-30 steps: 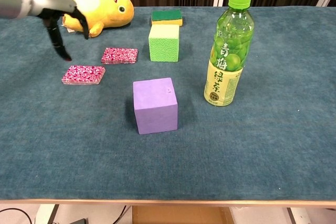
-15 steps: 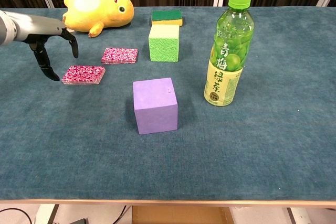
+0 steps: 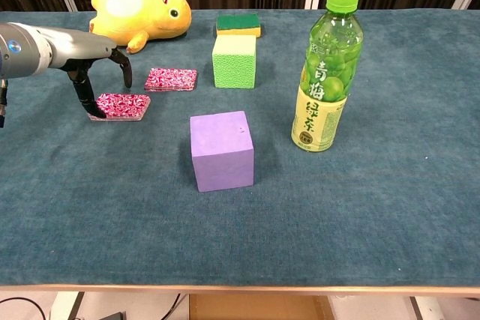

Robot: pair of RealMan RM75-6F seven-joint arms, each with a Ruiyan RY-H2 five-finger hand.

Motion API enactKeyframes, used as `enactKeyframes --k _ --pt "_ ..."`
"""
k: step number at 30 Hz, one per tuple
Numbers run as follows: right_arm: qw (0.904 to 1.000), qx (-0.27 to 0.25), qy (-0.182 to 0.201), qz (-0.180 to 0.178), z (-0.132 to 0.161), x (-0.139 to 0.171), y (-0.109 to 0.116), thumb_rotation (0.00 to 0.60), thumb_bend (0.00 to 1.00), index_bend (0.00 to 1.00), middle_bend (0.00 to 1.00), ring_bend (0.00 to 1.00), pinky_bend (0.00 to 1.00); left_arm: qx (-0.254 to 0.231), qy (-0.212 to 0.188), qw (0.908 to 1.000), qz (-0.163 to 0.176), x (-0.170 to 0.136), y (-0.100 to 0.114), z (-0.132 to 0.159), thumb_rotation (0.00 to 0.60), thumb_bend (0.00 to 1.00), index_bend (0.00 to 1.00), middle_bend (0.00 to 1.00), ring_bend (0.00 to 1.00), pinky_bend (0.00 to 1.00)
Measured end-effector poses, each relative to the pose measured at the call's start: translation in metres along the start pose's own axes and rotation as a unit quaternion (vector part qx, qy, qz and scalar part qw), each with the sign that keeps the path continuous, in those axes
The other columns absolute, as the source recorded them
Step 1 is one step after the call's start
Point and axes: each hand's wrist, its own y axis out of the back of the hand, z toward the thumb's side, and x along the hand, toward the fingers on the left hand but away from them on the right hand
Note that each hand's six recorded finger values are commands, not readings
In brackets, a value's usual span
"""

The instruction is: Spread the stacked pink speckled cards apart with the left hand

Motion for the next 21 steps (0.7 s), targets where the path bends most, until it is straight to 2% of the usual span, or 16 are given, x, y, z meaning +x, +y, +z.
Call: enactKeyframes --k 21 --pt "1.0 -0.002 0.0 0.0 -0.0009 0.0004 0.0007 0.6 0.19 0.0 0.0 0.06 0.21 0.006 0.004 0.9999 -0.013 0.0085 -0.0075 0.0083 0.6 0.18 0.42 0.19 0.0 0.0"
